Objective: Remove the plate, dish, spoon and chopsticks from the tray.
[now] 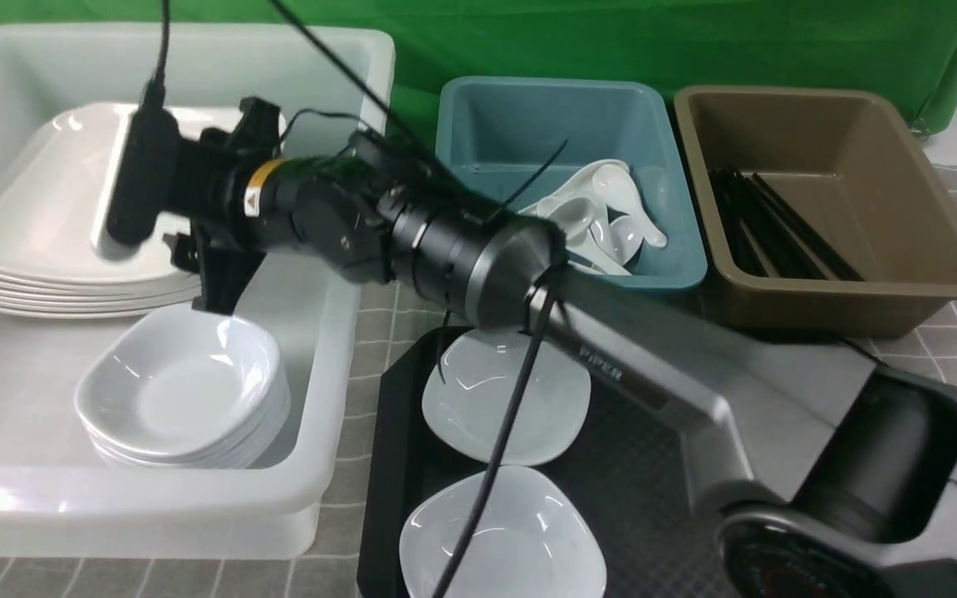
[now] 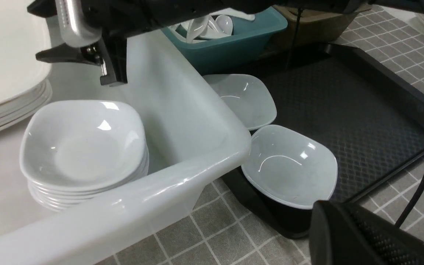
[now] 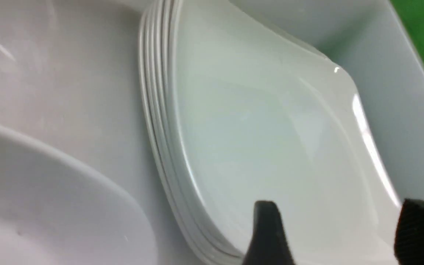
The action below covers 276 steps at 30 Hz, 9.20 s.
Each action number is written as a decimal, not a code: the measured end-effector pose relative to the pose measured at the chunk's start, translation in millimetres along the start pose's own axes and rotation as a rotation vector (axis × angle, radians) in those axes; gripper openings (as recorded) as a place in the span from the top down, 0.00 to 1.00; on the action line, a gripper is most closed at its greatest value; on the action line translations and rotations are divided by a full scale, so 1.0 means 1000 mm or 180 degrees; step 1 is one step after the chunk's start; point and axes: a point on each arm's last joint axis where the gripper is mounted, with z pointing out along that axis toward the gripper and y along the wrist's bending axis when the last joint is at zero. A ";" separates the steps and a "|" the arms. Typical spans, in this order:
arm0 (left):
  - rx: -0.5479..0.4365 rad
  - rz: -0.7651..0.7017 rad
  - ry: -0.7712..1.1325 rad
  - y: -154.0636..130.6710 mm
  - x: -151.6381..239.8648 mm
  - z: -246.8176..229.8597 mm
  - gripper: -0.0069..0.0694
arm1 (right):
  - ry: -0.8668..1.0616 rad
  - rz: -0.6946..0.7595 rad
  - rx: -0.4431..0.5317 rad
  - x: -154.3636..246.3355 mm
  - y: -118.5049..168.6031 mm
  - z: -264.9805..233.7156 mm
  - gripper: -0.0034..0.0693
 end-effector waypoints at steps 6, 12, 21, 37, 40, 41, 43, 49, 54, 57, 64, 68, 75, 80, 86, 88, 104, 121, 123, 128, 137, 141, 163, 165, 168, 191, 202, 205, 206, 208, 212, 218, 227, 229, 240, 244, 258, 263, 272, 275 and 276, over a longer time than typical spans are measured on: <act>0.0014 0.0030 -0.0219 0.000 -0.006 0.000 0.90 | 0.0207 0.0797 -0.0108 -0.005 -0.015 -0.020 0.32; 0.0010 0.0036 -0.0257 0.000 -0.007 0.000 0.90 | 0.1105 0.1293 -0.0678 -0.023 -0.024 -0.087 0.65; -0.0051 0.0107 0.0042 0.001 -0.017 0.024 0.90 | 0.1422 0.1420 -0.0566 -0.056 -0.055 -0.183 0.92; 0.0146 0.0611 0.1824 0.005 -0.015 0.169 0.90 | 0.1835 0.1904 0.0116 -0.006 -0.021 -0.400 0.92; 0.0263 0.0667 0.1956 0.002 -0.012 0.191 0.90 | 0.1902 0.2028 0.0151 0.012 -0.005 -0.421 0.92; 0.0321 0.0715 0.1988 -0.001 -0.013 0.199 0.90 | 0.1888 0.2077 0.0175 0.017 0.000 -0.430 0.92; 0.0392 0.0801 0.1982 -0.006 -0.015 0.209 0.90 | 0.1904 0.2136 0.0192 0.026 0.009 -0.440 0.92; 0.0769 0.1273 0.2101 -0.054 -0.027 0.240 0.90 | 0.1904 0.2247 0.0247 0.051 0.031 -0.467 0.92; 0.0782 0.1493 0.2308 -0.089 -0.020 0.265 0.90 | 0.1704 0.2332 0.0338 0.056 0.037 -0.491 0.92; 0.0783 0.1485 0.2409 -0.102 -0.013 0.278 0.89 | 0.1540 0.2357 0.0396 0.057 0.039 -0.506 0.92; 0.0732 0.1536 0.2749 -0.110 0.015 0.306 0.71 | 0.1192 0.2405 0.0517 0.061 0.044 -0.539 0.91; 0.0913 0.1983 0.2922 -0.108 0.026 0.310 0.53 | 0.1109 0.2418 0.0547 0.062 0.045 -0.547 0.91; 0.1340 0.2904 0.3013 -0.099 0.048 0.306 0.42 | 0.1121 0.2416 0.0542 0.063 0.046 -0.546 0.91; 0.1308 0.3353 0.2831 -0.090 0.061 0.310 0.42 | 0.1133 0.2415 0.0538 0.063 0.046 -0.545 0.90; 0.1316 0.3442 0.2583 -0.092 0.064 0.318 0.42 | 0.1133 0.2415 0.0538 0.063 0.046 -0.545 0.90; 0.1328 0.3461 0.2586 -0.092 0.067 0.322 0.42 | 0.1133 0.2415 0.0538 0.063 0.046 -0.545 0.90; 0.1500 0.3716 0.2263 -0.107 0.065 0.323 0.79 | 0.1133 0.2415 0.0538 0.063 0.046 -0.545 0.88; 0.0604 0.2706 0.1216 -0.083 -0.065 0.197 0.88 | 0.0893 0.2395 0.0596 0.058 0.043 -0.544 0.88; 0.0017 0.2555 0.1472 -0.045 -0.071 0.189 0.88 | 0.0858 0.2393 0.0601 0.057 0.042 -0.544 0.88; -0.0599 0.2065 0.1852 0.013 -0.068 0.193 0.88 | 0.0844 0.2408 0.0580 0.057 0.042 -0.544 0.88; -0.0745 0.1507 0.2221 0.092 -0.046 0.249 0.88 | 0.0815 0.2432 0.0536 0.056 0.043 -0.543 0.88; -0.0589 0.1670 0.2486 0.099 -0.031 0.267 0.88 | 0.0802 0.2453 0.0491 0.055 0.045 -0.543 0.88; 0.0036 0.1563 0.2490 0.083 -0.026 0.267 0.46 | 0.0793 0.2444 0.0480 0.055 0.045 -0.543 0.88; 0.0027 0.1504 0.2385 0.079 -0.032 0.260 0.39 | 0.0794 0.2426 0.0476 0.055 0.045 -0.543 0.88; -0.0144 0.1297 0.2050 0.070 -0.052 0.238 0.38 | 0.0797 0.2370 0.0470 0.055 0.045 -0.543 0.88; 0.0642 0.2139 0.2290 -0.099 -0.039 0.385 0.45 | 0.1087 0.2301 0.0634 0.073 0.052 -0.556 0.85; 0.0307 0.2218 0.2471 -0.088 -0.005 0.454 0.29 | 0.1175 0.2291 0.0613 0.084 0.061 -0.552 0.84; 0.0260 0.2159 0.2559 -0.079 0.003 0.461 0.34 | 0.1175 0.2290 0.0615 0.084 0.061 -0.552 0.84; 0.0249 0.2139 0.2588 -0.076 0.006 0.464 0.37 | 0.1173 0.2291 0.0616 0.084 0.061 -0.552 0.84; 0.0234 0.2111 0.2620 -0.073 0.008 0.466 0.42 | 0.1170 0.2287 0.0616 0.084 0.061 -0.552 0.84; 0.0234 0.2095 0.2696 -0.073 0.011 0.465 0.63 | 0.1164 0.2288 0.0618 0.084 0.061 -0.553 0.83; 0.0296 0.2038 0.2569 -0.080 -0.004 0.457 0.75 | 0.1161 0.2285 0.0619 0.084 0.061 -0.553 0.83; 0.0606 0.2163 0.2113 -0.125 -0.060 0.394 0.87 | 0.1161 0.2285 0.0619 0.084 0.061 -0.553 0.83; 0.0657 0.2203 0.1970 -0.131 -0.074 0.377 0.87 | 0.1161 0.2285 0.0619 0.084 0.061 -0.553 0.83; 0.0048 0.2594 0.2088 -0.092 -0.124 0.299 0.87 | 0.1124 0.2278 0.0636 0.083 0.060 -0.553 0.83; -0.0369 0.2233 0.2211 -0.031 -0.132 0.271 0.87 | 0.1095 0.2282 0.0645 0.083 0.060 -0.553 0.83; -0.0398 0.2300 0.2605 0.077 -0.046 0.257 0.87 | 0.0968 0.2341 0.0686 0.080 0.058 -0.552 0.83; -0.0349 0.2320 0.2666 0.078 -0.040 0.263 0.85 | 0.0965 0.2343 0.0687 0.080 0.058 -0.552 0.83; -0.0540 0.2183 0.2856 0.088 -0.025 0.283 0.54 | 0.0953 0.2364 0.0646 0.079 0.059 -0.551 0.83; -0.0620 0.1900 0.2809 0.086 -0.026 0.281 0.40 | 0.0933 0.2401 0.0576 0.078 0.060 -0.551 0.83; -0.0601 0.1780 0.2762 0.083 -0.027 0.278 0.36 | 0.0925 0.2414 0.0551 0.078 0.061 -0.551 0.83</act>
